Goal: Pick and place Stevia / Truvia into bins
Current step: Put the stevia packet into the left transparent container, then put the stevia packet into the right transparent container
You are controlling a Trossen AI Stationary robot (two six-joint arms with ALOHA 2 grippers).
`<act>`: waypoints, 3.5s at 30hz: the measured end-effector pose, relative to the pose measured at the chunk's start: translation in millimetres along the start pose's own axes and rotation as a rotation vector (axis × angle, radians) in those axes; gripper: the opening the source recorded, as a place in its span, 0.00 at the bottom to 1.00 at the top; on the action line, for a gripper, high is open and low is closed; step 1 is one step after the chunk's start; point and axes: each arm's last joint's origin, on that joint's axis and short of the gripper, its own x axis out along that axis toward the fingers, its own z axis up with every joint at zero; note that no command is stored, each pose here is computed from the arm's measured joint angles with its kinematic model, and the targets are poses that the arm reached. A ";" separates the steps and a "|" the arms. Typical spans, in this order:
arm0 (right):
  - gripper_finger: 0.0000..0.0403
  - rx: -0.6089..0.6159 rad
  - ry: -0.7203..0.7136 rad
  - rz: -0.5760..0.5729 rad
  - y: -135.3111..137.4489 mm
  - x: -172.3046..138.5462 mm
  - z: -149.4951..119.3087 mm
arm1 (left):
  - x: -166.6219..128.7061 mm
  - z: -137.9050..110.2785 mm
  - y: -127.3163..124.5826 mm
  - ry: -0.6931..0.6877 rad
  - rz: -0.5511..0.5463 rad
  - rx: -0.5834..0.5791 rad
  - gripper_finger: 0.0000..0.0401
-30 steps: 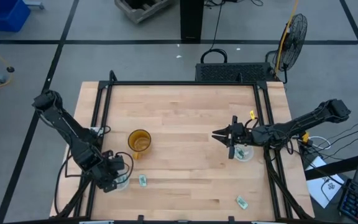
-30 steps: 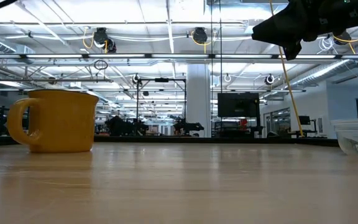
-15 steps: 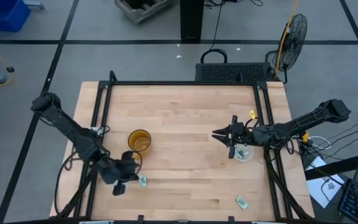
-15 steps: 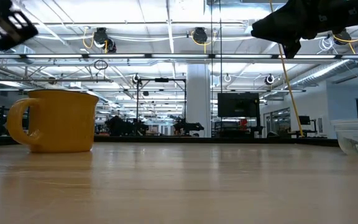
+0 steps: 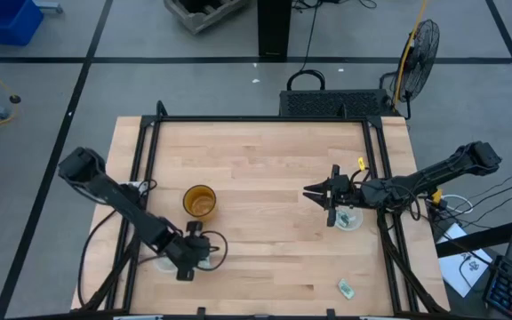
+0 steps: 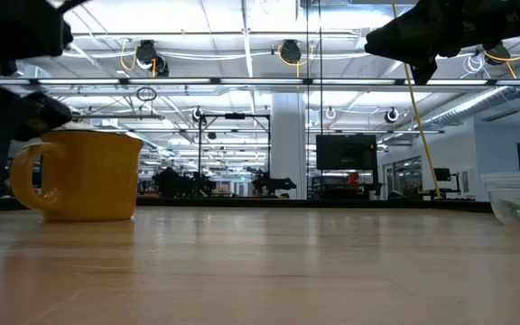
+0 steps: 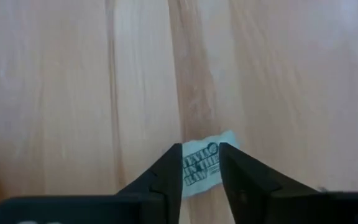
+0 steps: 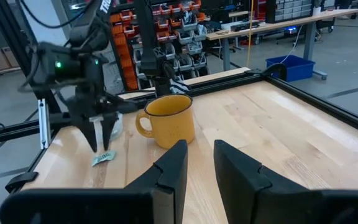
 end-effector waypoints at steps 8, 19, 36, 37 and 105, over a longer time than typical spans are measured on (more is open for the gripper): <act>0.18 0.000 0.000 0.000 0.0 0.0 0.0 | 23.0 -7.8 0.0 0.084 0.043 0.014 0.37; 0.18 0.000 0.000 0.000 0.0 0.0 0.0 | 24.7 -8.3 1.1 0.092 0.050 0.073 0.26; 0.18 -0.001 0.000 0.000 0.0 0.0 0.0 | -10.0 16.5 -22.8 0.073 -0.103 0.090 0.02; 0.18 -0.001 0.001 0.000 0.0 0.0 -0.1 | -18.4 18.6 -26.3 0.069 -0.112 0.085 0.02; 0.17 0.590 1.178 -0.041 163.6 3.2 -19.4 | -82.1 25.2 17.1 -0.316 0.089 0.270 0.30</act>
